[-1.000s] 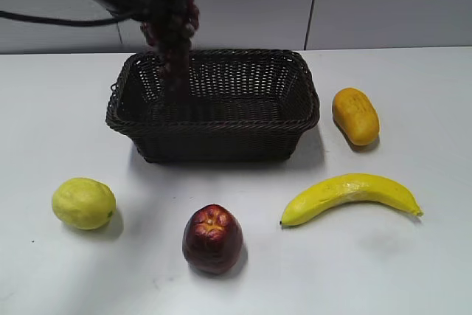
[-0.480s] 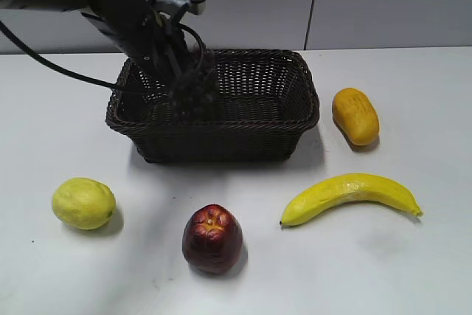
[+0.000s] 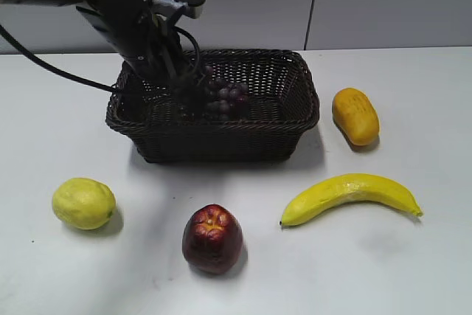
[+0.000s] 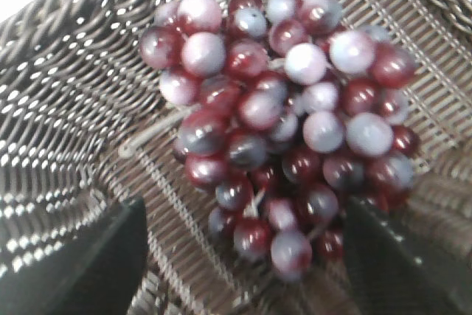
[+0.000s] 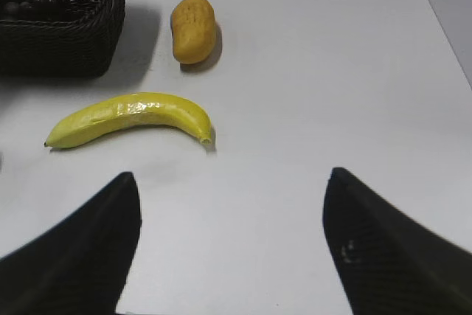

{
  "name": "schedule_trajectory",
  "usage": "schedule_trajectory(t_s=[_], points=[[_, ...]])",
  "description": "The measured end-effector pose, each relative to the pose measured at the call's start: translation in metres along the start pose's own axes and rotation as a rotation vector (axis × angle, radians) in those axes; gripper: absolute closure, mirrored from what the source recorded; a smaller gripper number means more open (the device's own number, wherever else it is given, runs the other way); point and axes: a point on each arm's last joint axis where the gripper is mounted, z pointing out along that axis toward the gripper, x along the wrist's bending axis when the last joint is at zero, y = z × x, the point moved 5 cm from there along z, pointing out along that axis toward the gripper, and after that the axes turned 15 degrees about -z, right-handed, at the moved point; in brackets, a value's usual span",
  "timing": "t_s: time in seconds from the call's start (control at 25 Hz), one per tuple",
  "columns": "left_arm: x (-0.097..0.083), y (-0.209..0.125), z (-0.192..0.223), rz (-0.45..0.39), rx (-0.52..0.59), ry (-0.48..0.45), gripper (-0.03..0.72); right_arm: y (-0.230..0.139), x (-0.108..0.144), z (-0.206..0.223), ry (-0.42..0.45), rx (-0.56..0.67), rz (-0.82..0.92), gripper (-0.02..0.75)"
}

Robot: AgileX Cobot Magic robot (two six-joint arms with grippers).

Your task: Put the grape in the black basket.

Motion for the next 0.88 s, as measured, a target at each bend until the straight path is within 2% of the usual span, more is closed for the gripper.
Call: schedule_trajectory(t_s=[0.16,0.28,0.44,0.64,0.76,0.88], points=[[-0.002,0.006,-0.036,0.008,-0.028,-0.003,0.074,0.000,0.000,0.000,0.000,0.000,0.000,0.153],[0.010,0.009,-0.075,-0.015,-0.044,0.007,0.077,0.000,0.000,0.000,0.000,0.000,0.000,0.153],[0.045,0.010,-0.131,-0.124,-0.089,0.051,0.083,0.000,0.000,0.000,0.000,0.001,0.000,0.153],[0.097,0.001,-0.203,-0.247,-0.187,0.148,0.084,0.000,0.000,0.000,0.000,0.001,0.000,0.153],[0.119,-0.016,-0.233,-0.318,-0.170,0.206,0.085,0.000,0.000,0.000,0.000,0.001,0.000,0.153],[0.133,-0.038,-0.250,-0.389,-0.098,0.243,0.089,0.000,0.000,0.000,0.000,0.001,0.000,0.153]])
